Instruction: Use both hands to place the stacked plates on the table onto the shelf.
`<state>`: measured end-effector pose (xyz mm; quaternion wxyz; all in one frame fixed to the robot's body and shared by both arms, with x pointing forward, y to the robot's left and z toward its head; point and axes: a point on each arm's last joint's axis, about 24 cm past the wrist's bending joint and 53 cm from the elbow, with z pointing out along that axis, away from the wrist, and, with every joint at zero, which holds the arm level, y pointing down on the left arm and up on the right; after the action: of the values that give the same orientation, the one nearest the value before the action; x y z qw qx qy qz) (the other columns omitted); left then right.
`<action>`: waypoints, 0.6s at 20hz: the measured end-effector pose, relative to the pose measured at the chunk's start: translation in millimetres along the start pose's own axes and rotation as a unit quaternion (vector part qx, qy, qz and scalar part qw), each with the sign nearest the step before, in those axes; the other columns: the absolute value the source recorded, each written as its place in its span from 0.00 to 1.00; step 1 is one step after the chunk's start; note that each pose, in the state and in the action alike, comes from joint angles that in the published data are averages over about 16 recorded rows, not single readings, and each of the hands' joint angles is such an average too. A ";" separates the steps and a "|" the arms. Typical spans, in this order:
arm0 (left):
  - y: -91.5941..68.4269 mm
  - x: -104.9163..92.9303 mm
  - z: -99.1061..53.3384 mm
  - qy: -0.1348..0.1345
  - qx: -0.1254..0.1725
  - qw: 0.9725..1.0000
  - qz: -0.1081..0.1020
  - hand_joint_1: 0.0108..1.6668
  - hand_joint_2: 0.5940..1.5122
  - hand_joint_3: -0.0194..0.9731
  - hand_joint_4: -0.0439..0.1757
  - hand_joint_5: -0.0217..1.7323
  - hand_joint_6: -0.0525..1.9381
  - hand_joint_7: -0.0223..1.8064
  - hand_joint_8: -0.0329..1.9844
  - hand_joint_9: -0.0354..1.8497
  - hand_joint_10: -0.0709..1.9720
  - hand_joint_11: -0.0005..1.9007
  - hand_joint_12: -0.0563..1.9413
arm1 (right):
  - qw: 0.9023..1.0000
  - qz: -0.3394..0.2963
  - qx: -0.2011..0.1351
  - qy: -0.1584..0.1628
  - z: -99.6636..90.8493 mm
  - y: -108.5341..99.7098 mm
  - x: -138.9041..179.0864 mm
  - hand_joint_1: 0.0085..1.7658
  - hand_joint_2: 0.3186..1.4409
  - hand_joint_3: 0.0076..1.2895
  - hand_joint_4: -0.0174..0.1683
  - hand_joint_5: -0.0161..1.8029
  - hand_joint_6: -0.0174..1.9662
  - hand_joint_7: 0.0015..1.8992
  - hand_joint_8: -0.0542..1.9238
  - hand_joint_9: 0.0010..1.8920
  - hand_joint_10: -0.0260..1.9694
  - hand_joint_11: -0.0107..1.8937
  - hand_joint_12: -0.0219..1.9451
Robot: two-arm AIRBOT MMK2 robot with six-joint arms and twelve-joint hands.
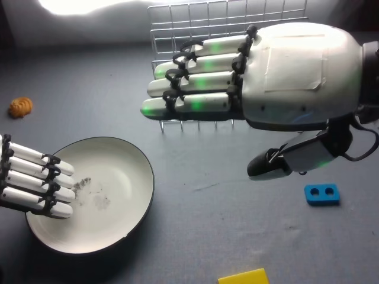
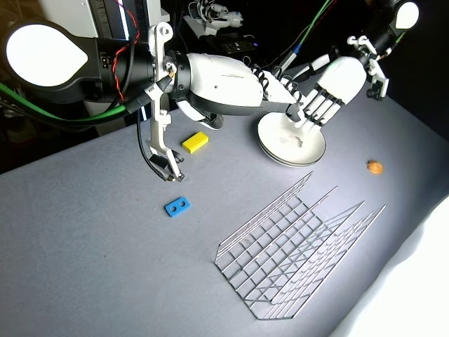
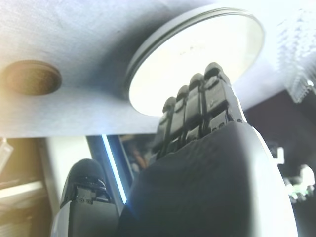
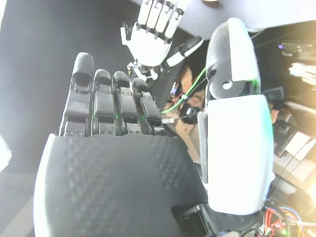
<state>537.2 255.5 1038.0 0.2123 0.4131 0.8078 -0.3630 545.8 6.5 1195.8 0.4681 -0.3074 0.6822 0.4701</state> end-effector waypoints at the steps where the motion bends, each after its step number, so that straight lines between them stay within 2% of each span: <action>1: 2.5 2.7 0.2 0.003 -0.003 1.000 0.000 0.01 0.59 0.04 0.20 0.02 0.02 0.02 0.01 0.03 0.04 0.01 0.02 | 1.000 -0.002 0.001 0.001 0.6 -0.3 1.0 0.56 0.59 0.01 0.14 0.02 0.02 0.01 0.03 0.01 0.02 0.01 0.25; 12: 26.7 19.3 2.1 0.019 -0.033 0.999 -0.002 0.01 0.59 0.04 0.21 0.02 0.02 0.02 0.01 0.03 0.03 0.01 0.02 | 1.000 -0.017 0.009 0.011 5.0 -1.9 10.4 0.54 0.62 0.01 0.14 0.03 0.02 0.01 0.03 0.01 0.02 0.01 0.23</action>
<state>548.3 274.3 1013.2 0.2102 0.4112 0.8239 -0.3285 545.2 10.6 1184.9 0.4711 -0.3204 0.6861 0.4525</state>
